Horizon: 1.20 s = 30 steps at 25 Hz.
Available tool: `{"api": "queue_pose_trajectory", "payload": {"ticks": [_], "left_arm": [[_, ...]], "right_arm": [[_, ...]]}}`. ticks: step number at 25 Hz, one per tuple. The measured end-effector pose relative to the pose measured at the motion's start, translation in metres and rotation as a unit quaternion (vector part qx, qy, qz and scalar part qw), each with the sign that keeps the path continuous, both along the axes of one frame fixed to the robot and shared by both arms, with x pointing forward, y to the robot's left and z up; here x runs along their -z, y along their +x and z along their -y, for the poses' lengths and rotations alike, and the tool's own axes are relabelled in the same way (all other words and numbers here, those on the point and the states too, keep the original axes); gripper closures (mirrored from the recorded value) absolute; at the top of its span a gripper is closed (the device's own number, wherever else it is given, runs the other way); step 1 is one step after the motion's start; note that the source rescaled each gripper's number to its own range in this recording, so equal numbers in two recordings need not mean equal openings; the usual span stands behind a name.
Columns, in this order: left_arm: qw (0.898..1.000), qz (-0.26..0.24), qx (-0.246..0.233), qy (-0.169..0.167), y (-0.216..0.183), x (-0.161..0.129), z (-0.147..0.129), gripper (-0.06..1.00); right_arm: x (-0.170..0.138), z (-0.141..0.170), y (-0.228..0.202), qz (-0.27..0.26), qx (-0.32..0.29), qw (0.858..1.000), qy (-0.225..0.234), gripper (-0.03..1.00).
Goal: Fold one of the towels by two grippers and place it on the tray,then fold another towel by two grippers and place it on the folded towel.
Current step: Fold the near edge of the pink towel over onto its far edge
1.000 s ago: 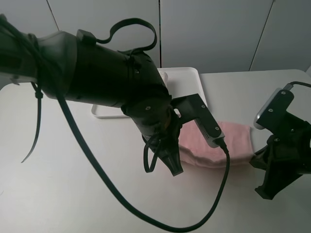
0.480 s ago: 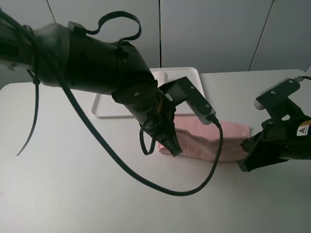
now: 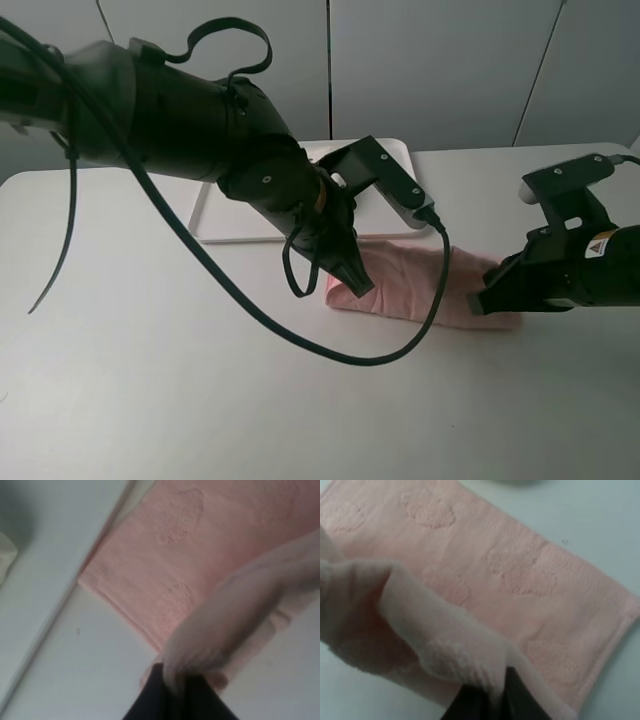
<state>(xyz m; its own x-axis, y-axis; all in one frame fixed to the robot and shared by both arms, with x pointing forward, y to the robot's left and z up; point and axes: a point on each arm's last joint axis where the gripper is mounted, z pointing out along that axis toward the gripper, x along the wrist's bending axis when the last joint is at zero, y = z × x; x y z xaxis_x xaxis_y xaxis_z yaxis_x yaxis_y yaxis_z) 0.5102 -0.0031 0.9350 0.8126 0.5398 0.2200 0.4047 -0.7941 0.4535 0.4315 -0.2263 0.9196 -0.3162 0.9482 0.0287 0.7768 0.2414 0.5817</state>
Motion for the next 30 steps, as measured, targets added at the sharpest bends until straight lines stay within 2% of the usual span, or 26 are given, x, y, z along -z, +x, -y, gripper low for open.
{"api": "queue_pose_trajectory", "payload": {"ticks": [4,13,18,20,23,24,26,28,29,30], "left_arm": [[1.0,-0.011,-0.007,0.014,0.008,0.017,0.001,0.94],[1.0,0.003,-0.01,-0.003,0.019,0.008,0.01,0.94],[1.0,-0.001,-0.012,0.002,0.021,0.016,0.009,0.94],[1.0,-0.001,-0.026,-0.004,0.026,0.016,0.006,0.94],[0.999,0.0,-0.05,-0.017,0.035,0.016,-0.001,0.87],[0.998,0.0,-0.054,-0.019,0.037,0.016,-0.002,0.79],[0.998,0.001,-0.064,-0.019,0.042,0.016,-0.008,0.52],[0.998,-0.001,-0.068,-0.015,0.042,0.017,-0.009,0.14],[0.997,-0.005,-0.075,-0.015,0.042,0.017,-0.01,0.03],[0.997,-0.007,-0.079,-0.014,0.042,0.017,-0.01,0.0]], "right_arm": [[0.001,0.007,0.011,-0.008,0.049,0.999,0.016,0.96],[0.006,0.008,0.017,-0.011,0.056,0.998,0.012,0.96],[0.01,0.009,0.025,0.013,0.086,0.996,0.024,0.96],[0.01,0.009,0.027,0.025,0.08,0.996,0.016,0.96],[0.01,0.009,0.029,0.036,0.066,0.997,0.005,0.95],[0.01,0.009,0.029,0.041,0.059,0.997,-0.002,0.89],[0.01,0.009,0.03,0.046,0.044,0.998,-0.014,0.68],[0.01,0.01,0.03,0.051,0.048,0.997,-0.014,0.3],[0.009,0.01,0.031,0.053,0.06,0.997,-0.009,0.12],[0.009,0.011,0.031,0.052,0.072,0.996,-0.003,0.04]]}}
